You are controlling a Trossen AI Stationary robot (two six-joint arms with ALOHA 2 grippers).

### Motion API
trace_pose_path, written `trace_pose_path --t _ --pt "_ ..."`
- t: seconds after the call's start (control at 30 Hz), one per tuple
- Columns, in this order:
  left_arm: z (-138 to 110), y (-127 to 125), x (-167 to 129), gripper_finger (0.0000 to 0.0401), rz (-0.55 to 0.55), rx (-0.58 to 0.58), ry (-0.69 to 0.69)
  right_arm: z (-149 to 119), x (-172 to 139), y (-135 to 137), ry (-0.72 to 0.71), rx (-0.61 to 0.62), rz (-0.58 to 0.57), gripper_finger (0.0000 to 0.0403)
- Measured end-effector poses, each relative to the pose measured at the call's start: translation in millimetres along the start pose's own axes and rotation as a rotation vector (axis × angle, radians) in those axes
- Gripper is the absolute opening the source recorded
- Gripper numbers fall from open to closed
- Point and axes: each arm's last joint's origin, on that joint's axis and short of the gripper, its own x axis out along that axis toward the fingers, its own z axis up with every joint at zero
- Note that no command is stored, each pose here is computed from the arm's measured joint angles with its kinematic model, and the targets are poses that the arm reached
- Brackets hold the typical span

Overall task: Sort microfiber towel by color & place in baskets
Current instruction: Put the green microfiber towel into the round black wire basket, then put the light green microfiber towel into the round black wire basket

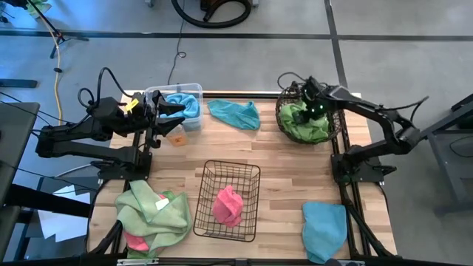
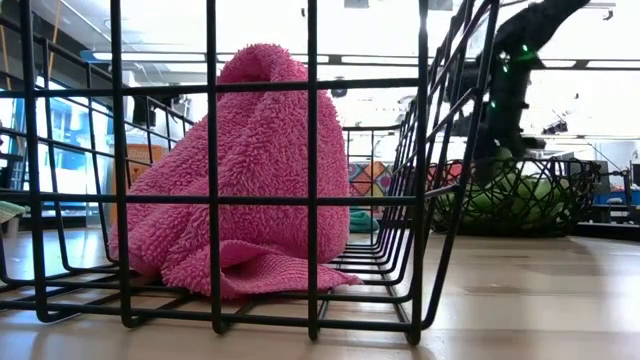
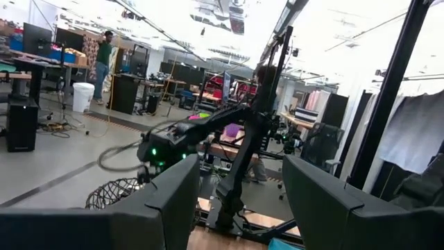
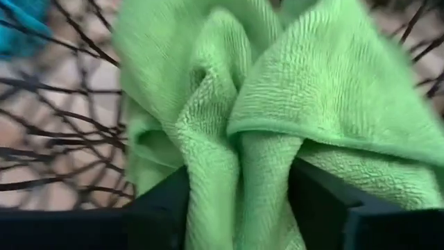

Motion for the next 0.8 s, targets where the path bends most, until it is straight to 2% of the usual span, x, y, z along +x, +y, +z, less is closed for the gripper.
trace_pose_path --t 0.17,0.4,0.57,0.8 --pt "-0.1 -0.1 0.0 0.0196 -0.002 0.000 0.001 17.4 -35.6 5.0 -0.051 -0.051 -0.034 0.0244" --pt "-0.1 -0.1 0.0 0.0196 -0.004 0.000 0.002 34.0 -85.7 12.2 -0.145 -0.110 0.009 0.0256" --pt "-1.9 0.2 0.0 0.0196 -0.001 0.002 0.021 32.9 -123.6 26.1 -0.336 -0.163 0.185 0.0256" --pt "-5.0 0.9 -0.1 0.0196 0.007 0.004 0.053 9.8 -169.9 65.4 -0.592 -0.303 0.510 0.0256"
